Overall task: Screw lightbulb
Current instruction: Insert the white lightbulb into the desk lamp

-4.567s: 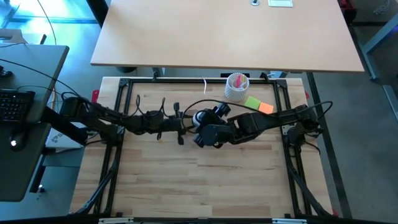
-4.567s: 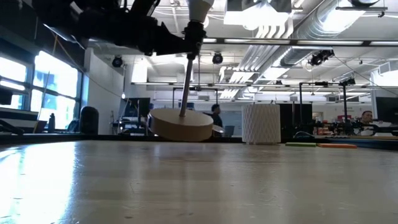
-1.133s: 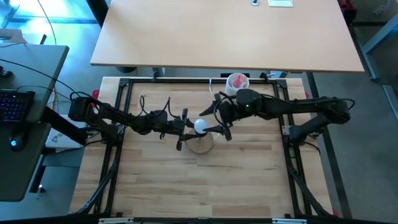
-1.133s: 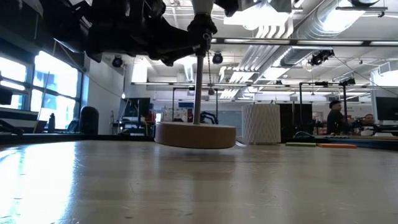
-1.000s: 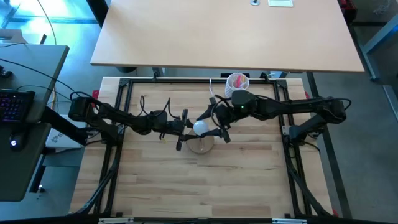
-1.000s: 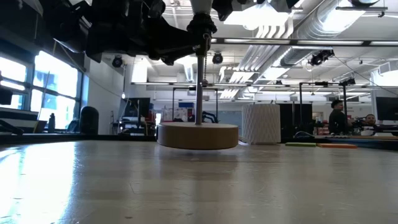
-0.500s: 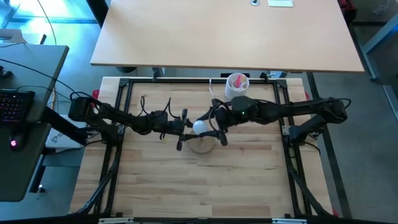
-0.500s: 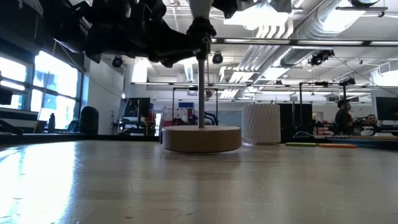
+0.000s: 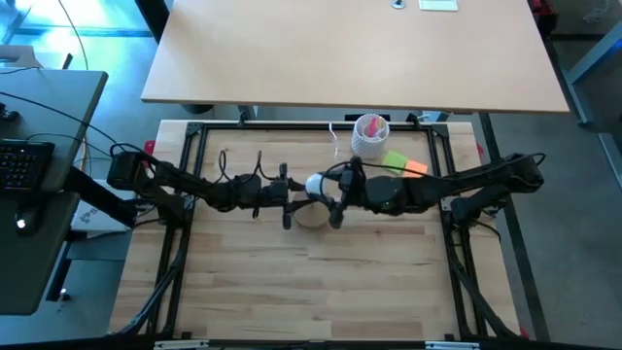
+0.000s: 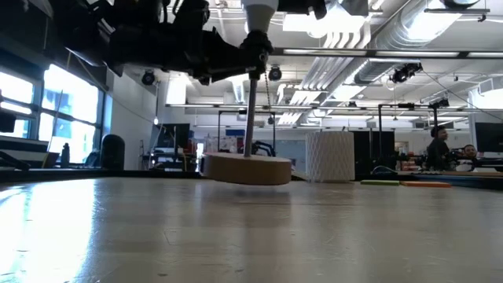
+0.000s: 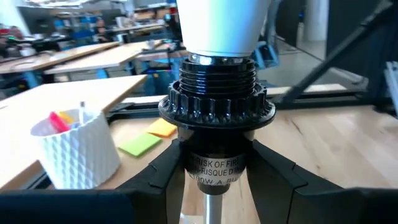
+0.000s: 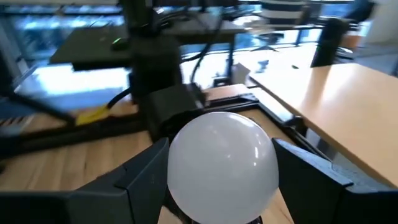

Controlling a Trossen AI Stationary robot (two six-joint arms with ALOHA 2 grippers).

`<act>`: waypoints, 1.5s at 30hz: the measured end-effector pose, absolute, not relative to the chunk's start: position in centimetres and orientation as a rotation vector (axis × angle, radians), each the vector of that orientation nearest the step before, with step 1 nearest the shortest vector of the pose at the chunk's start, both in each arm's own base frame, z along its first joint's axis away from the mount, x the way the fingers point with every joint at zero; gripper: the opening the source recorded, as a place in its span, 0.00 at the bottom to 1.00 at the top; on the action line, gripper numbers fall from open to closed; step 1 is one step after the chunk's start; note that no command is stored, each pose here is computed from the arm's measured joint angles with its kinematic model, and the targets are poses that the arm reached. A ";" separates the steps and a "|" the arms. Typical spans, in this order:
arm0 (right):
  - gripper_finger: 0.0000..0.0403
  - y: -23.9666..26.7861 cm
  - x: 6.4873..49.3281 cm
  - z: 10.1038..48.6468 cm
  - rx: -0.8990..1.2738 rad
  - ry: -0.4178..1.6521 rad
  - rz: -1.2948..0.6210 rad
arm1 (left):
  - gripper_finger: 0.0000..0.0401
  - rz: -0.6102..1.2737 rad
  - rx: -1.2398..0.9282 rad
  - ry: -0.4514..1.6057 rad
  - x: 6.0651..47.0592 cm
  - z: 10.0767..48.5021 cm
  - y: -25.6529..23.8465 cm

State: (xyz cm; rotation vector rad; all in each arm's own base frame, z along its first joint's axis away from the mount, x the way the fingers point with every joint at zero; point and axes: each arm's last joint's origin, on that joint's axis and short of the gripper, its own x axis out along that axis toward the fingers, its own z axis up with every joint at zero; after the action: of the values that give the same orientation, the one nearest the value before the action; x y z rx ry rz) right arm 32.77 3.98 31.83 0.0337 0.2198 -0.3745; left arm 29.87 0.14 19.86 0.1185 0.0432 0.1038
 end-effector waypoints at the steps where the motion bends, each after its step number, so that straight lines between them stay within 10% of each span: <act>1: 0.64 4.0 32.8 31.9 0.052 0.208 -0.393 | 0.33 0.116 0.117 0.040 29.9 19.9 0.1; 45: 0.75 2.9 28.0 37.3 -0.197 0.096 -0.089 | 0.33 -0.047 0.144 0.037 29.9 19.9 -0.7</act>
State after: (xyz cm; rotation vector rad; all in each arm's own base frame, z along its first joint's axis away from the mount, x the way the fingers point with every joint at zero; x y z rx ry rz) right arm 28.03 2.89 37.34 -0.1973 0.0960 -0.0892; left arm 29.91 -0.74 19.90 0.1440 0.0370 -0.0472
